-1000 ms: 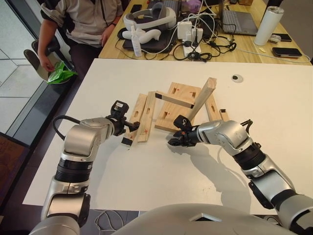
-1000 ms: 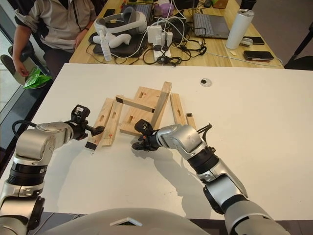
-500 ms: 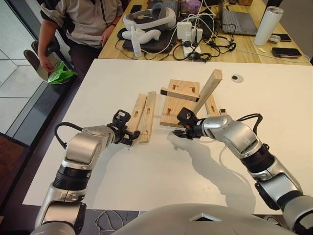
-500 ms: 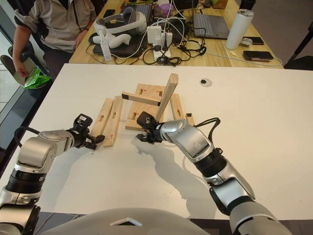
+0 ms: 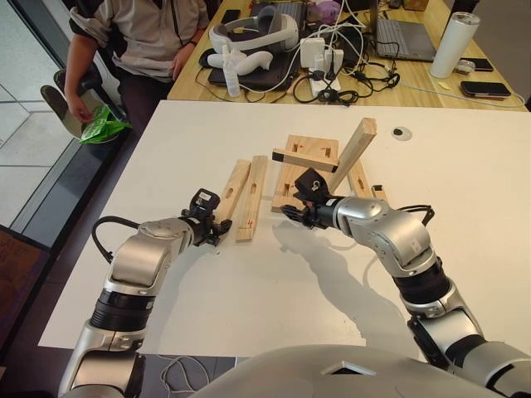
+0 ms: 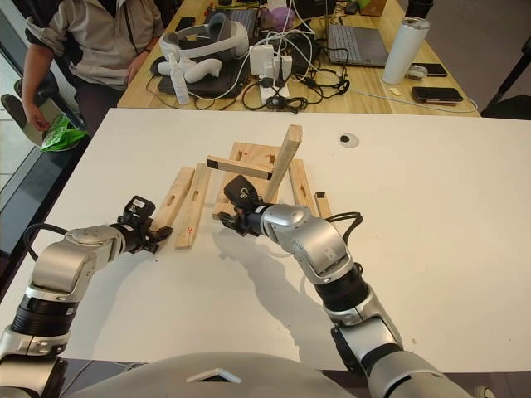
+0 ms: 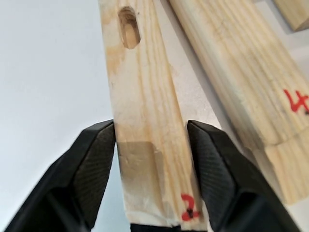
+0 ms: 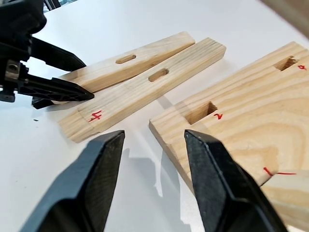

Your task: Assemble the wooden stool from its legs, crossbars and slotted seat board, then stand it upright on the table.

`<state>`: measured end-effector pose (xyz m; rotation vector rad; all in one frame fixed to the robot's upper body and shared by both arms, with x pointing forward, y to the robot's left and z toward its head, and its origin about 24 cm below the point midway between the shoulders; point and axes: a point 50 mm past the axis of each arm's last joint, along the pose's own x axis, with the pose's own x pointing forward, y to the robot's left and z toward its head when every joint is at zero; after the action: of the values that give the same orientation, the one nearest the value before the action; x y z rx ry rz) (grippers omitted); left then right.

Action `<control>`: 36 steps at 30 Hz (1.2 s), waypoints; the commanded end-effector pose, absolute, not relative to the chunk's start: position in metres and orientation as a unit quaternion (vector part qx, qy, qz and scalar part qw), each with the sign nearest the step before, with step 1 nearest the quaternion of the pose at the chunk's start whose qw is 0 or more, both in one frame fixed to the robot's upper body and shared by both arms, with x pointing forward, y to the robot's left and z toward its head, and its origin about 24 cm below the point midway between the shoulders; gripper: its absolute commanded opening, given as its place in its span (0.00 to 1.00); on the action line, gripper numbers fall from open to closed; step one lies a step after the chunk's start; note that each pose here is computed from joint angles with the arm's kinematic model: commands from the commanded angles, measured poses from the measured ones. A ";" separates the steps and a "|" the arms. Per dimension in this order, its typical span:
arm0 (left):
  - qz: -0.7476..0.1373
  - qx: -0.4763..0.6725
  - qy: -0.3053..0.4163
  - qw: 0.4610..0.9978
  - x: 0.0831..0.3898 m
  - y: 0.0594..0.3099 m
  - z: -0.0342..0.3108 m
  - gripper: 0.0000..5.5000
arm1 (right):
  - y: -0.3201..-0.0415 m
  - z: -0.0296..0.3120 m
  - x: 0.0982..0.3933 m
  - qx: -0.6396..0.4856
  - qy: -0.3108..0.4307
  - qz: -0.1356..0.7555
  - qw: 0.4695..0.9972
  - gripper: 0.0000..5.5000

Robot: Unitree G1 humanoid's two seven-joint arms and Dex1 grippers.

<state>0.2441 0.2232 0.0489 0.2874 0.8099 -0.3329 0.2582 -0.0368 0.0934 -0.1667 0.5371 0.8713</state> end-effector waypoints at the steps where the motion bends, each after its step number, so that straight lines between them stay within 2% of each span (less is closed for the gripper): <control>1: -0.128 0.139 0.416 0.889 0.241 0.234 0.037 0.39 | -0.034 0.101 0.264 -0.082 0.240 0.408 0.877 0.42; 7: -0.074 0.141 0.347 0.924 0.267 0.245 0.066 0.39 | -0.023 0.110 0.266 -0.077 0.205 0.419 0.881 0.42; 9: -0.039 0.149 0.313 0.937 0.278 0.252 0.080 0.39 | -0.020 0.118 0.266 -0.068 0.173 0.427 0.885 0.42; 13: 0.078 0.224 0.158 0.958 0.309 0.268 0.142 0.38 | -0.014 0.153 0.270 0.006 0.068 0.439 0.896 0.42; 15: 0.119 0.255 0.076 0.957 0.319 0.264 0.173 0.38 | -0.014 0.171 0.274 0.049 0.022 0.433 0.900 0.42; 17: 0.130 0.266 -0.015 0.955 0.323 0.250 0.201 0.38 | -0.015 0.194 0.280 0.114 -0.028 0.418 0.901 0.42; 18: 0.125 0.262 -0.052 0.956 0.322 0.242 0.210 0.38 | -0.017 0.203 0.284 0.142 -0.044 0.410 0.900 0.42; 20: 0.102 0.240 -0.108 0.959 0.318 0.227 0.220 0.38 | -0.020 0.214 0.290 0.195 -0.058 0.405 0.891 0.49; 23: 0.022 0.203 -0.175 0.963 0.305 0.196 0.227 0.38 | -0.020 0.231 0.295 0.252 -0.064 0.435 0.862 0.59; 26: -0.064 0.151 -0.214 0.963 0.293 0.173 0.233 0.38 | -0.016 0.249 0.299 0.277 -0.074 0.463 0.838 0.60; 30: -0.141 0.112 -0.232 0.956 0.283 0.156 0.239 0.38 | -0.011 0.266 0.302 0.313 -0.086 0.483 0.813 0.60; 36: -0.183 0.123 -0.222 0.950 0.275 0.144 0.232 0.38 | -0.009 0.270 0.301 0.341 -0.083 0.499 0.792 0.60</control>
<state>0.2780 0.1478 0.2336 0.2410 -0.4601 -0.3457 0.3098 -0.0296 0.2516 0.6672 -0.1447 0.9842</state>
